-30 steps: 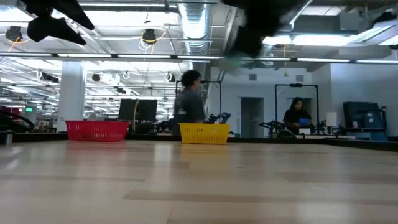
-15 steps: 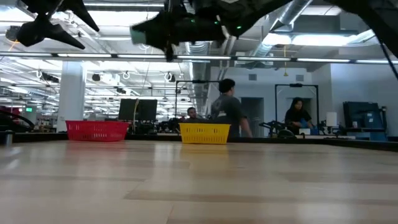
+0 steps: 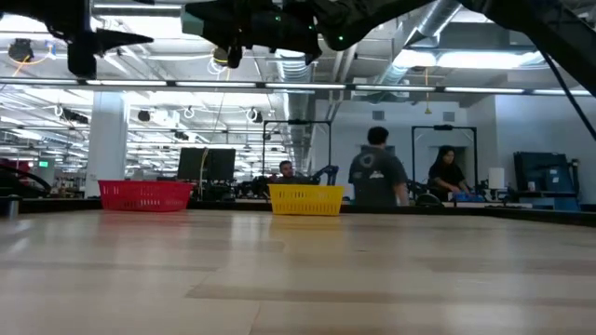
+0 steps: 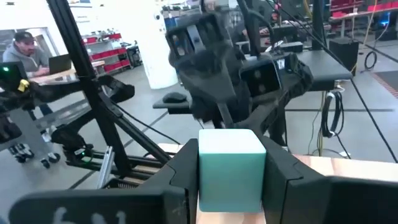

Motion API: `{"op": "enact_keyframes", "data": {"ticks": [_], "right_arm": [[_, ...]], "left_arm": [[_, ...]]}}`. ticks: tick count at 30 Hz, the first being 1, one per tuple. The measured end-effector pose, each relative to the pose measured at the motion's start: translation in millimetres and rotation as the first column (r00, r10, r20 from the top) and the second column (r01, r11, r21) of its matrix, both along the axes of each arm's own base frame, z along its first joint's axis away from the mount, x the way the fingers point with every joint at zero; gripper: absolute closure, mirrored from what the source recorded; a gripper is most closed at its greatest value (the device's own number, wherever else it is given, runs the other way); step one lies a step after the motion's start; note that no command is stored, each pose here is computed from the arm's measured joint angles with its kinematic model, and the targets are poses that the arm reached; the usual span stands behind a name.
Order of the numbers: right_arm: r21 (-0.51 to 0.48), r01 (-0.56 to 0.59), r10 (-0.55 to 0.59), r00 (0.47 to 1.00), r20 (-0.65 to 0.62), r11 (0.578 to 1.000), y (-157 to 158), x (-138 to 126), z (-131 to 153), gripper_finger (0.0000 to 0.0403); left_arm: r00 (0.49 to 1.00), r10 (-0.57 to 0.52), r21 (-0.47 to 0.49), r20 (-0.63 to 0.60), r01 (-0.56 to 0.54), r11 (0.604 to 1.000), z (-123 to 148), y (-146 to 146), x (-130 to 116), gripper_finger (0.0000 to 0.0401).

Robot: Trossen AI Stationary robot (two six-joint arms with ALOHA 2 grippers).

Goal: Sort & place blocks by color
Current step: Put the wooden blue block into the red bin

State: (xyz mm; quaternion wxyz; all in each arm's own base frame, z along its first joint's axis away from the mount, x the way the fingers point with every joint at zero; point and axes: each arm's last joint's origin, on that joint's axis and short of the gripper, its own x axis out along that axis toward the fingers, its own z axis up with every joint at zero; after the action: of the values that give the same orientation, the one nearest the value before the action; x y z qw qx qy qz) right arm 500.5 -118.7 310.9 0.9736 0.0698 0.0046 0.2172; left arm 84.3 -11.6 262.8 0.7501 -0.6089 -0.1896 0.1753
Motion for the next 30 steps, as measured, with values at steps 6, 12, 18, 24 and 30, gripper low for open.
{"op": "enact_keyframes", "data": {"ticks": [6, 12, 18, 24, 30], "right_arm": [[-0.004, -0.033, 0.033, 0.999, 0.005, 0.999, 17, 4, 0, 0.0286], [-0.042, -0.007, 0.008, 1.0, 0.025, 0.999, 23, 5, 1, 0.0286], [-0.08, 0.006, -0.002, 0.999, 0.048, 0.997, 29, 7, 1, 0.0286], [-0.091, -0.006, 0.01, 0.999, 0.039, 0.996, 35, 8, 0, 0.0286], [-0.108, -0.015, 0.017, 1.0, 0.017, 0.994, 39, 8, -3, 0.0286]], "left_arm": [[0.996, -0.04, -0.002, 0.074, 0.04, 0.999, -19, -6, 18, 0.0161], [0.985, -0.091, 0.039, 0.148, 0.086, 0.996, -13, -9, 31, 0.0161], [0.978, -0.13, 0.037, 0.165, 0.126, 0.991, -14, -11, 44, 0.0161], [0.983, -0.098, 0.032, 0.153, 0.094, 0.995, -16, -8, 47, 0.0161], [0.979, -0.128, 0.043, 0.161, 0.122, 0.992, -16, -7, 47, 0.017]]}}
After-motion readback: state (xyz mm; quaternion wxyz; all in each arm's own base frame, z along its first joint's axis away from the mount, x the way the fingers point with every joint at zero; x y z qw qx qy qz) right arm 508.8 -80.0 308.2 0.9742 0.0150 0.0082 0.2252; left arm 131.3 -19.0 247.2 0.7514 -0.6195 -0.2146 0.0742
